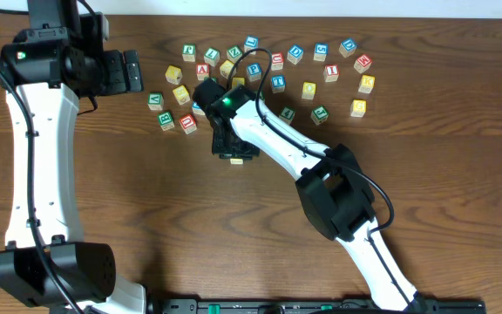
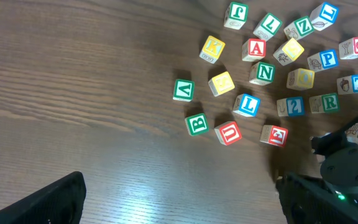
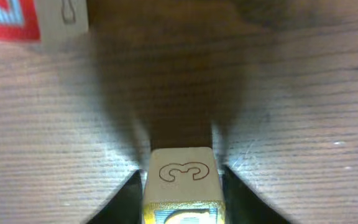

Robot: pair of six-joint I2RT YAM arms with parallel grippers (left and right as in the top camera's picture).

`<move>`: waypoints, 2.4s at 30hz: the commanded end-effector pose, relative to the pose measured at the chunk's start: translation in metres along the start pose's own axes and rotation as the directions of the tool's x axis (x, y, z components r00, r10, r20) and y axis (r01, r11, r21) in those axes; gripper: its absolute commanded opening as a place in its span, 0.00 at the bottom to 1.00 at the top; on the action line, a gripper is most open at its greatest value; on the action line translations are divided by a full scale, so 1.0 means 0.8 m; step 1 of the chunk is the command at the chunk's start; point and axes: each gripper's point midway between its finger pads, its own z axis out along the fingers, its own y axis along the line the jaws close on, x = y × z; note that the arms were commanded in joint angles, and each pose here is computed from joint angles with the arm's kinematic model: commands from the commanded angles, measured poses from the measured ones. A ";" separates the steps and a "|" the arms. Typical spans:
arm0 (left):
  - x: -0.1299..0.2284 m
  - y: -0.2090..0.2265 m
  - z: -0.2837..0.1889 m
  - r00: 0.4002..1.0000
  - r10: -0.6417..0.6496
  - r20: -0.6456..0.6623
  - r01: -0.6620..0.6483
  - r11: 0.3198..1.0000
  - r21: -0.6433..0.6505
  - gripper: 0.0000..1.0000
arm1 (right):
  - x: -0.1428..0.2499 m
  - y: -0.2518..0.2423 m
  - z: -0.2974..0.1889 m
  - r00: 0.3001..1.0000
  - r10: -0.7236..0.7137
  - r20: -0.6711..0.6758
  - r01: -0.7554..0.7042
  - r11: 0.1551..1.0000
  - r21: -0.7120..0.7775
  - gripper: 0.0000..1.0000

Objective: Spell out CORL
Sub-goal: 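Carry the C block forward of the pile and release it, then move the right gripper to the yellow O block and grasp it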

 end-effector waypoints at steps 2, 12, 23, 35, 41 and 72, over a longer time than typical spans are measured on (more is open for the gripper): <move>-0.008 -0.004 -0.007 1.000 0.011 0.020 -0.011 1.000 0.008 0.98 | 0.010 0.003 0.002 1.000 -0.001 -0.011 0.001 1.000 0.004 0.44; -0.008 -0.004 -0.007 1.000 0.011 0.020 -0.011 1.000 0.008 0.98 | -0.058 0.004 -0.050 0.985 -0.084 0.151 0.089 0.996 -0.025 0.51; -0.008 -0.004 -0.007 1.000 0.011 0.020 -0.011 1.000 0.008 0.98 | -0.162 -0.028 -0.187 0.922 -0.122 0.367 0.184 0.973 -0.139 0.54; -0.008 -0.004 -0.007 1.000 0.011 0.020 -0.011 1.000 0.008 0.98 | -0.228 -0.173 -0.222 0.932 -0.010 0.363 0.070 0.986 -0.152 0.56; -0.008 -0.004 -0.007 1.000 0.011 0.020 -0.011 1.000 0.008 0.98 | -0.225 -0.202 -0.163 0.965 -0.010 0.264 0.043 0.992 -0.119 0.56; -0.008 -0.004 -0.007 1.000 0.011 0.020 -0.011 1.000 0.008 0.98 | -0.258 -0.213 -0.019 0.944 -0.037 0.329 0.063 0.996 -0.070 0.48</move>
